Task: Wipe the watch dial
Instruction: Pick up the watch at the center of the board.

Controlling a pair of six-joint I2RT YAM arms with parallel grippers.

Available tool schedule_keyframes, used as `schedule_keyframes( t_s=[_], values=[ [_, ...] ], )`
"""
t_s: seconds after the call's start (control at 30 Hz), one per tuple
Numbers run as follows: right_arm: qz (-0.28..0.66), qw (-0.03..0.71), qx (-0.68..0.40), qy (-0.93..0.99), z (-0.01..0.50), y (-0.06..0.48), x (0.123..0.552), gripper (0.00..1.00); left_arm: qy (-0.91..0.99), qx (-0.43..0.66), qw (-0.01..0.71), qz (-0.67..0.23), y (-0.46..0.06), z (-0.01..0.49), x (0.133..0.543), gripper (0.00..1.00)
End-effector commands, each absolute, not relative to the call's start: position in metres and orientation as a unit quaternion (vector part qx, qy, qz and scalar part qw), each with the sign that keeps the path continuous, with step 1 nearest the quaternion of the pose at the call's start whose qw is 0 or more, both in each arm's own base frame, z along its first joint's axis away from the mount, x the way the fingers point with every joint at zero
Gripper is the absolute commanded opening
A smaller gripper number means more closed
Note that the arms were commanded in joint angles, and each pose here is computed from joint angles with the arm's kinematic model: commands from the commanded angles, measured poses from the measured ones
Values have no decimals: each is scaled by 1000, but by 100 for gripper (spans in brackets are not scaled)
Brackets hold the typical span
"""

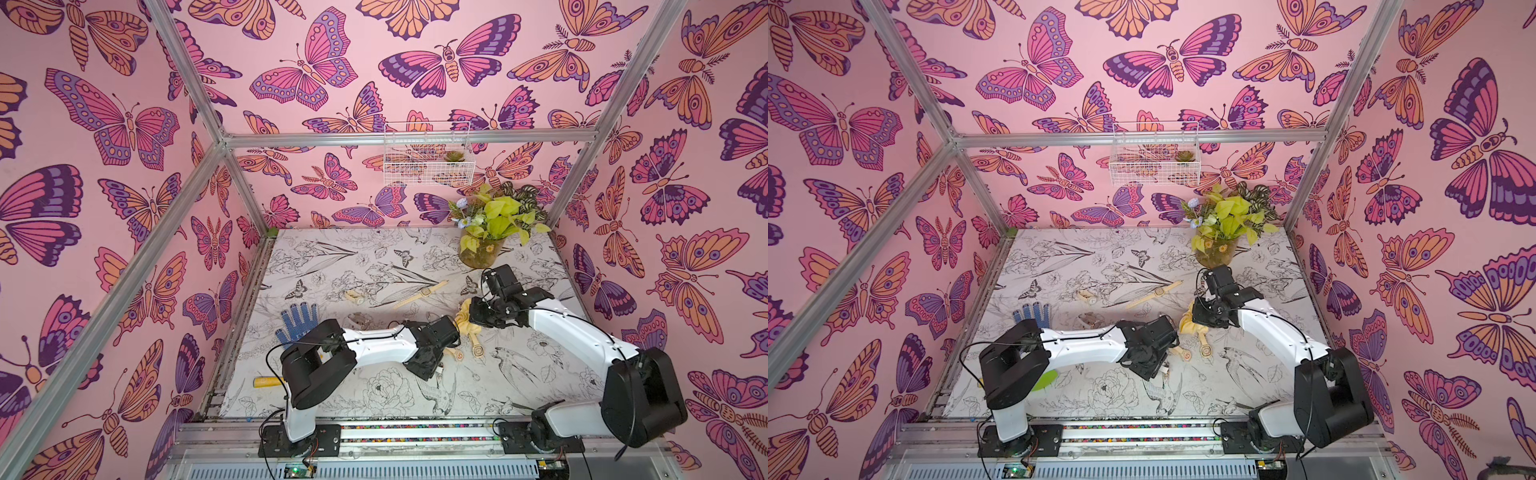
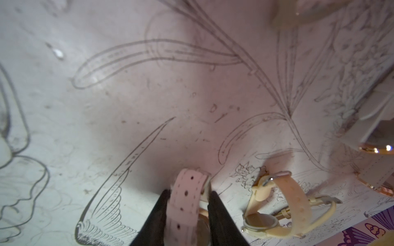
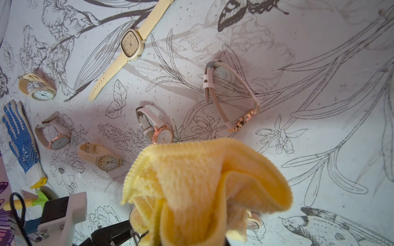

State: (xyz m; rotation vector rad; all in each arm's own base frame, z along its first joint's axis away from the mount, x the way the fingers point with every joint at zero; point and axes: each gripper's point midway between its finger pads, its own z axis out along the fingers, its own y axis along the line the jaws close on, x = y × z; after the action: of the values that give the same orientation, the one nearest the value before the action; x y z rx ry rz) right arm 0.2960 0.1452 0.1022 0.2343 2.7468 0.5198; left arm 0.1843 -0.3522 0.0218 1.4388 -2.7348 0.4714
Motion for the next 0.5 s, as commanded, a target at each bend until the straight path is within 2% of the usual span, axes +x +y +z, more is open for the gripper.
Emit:
schedule_keyframes(
  t_s=[0.0,0.13,0.27,0.3,0.47],
  values=[
    [184,177,85,963,109,142,296,0,-876,464,5,133,-344,11,179,26],
    [187,178,85,962,111,142,296,0,-874,465,5,140,-344,10,180,12],
    [190,178,84,962,112,143,296,0,-873,465,3,149,-345,10,183,6],
    [191,178,84,961,113,144,296,0,-872,464,3,154,-346,10,184,0],
    [203,177,84,959,116,148,297,0,-868,463,-7,179,-344,19,192,0]
  ],
)
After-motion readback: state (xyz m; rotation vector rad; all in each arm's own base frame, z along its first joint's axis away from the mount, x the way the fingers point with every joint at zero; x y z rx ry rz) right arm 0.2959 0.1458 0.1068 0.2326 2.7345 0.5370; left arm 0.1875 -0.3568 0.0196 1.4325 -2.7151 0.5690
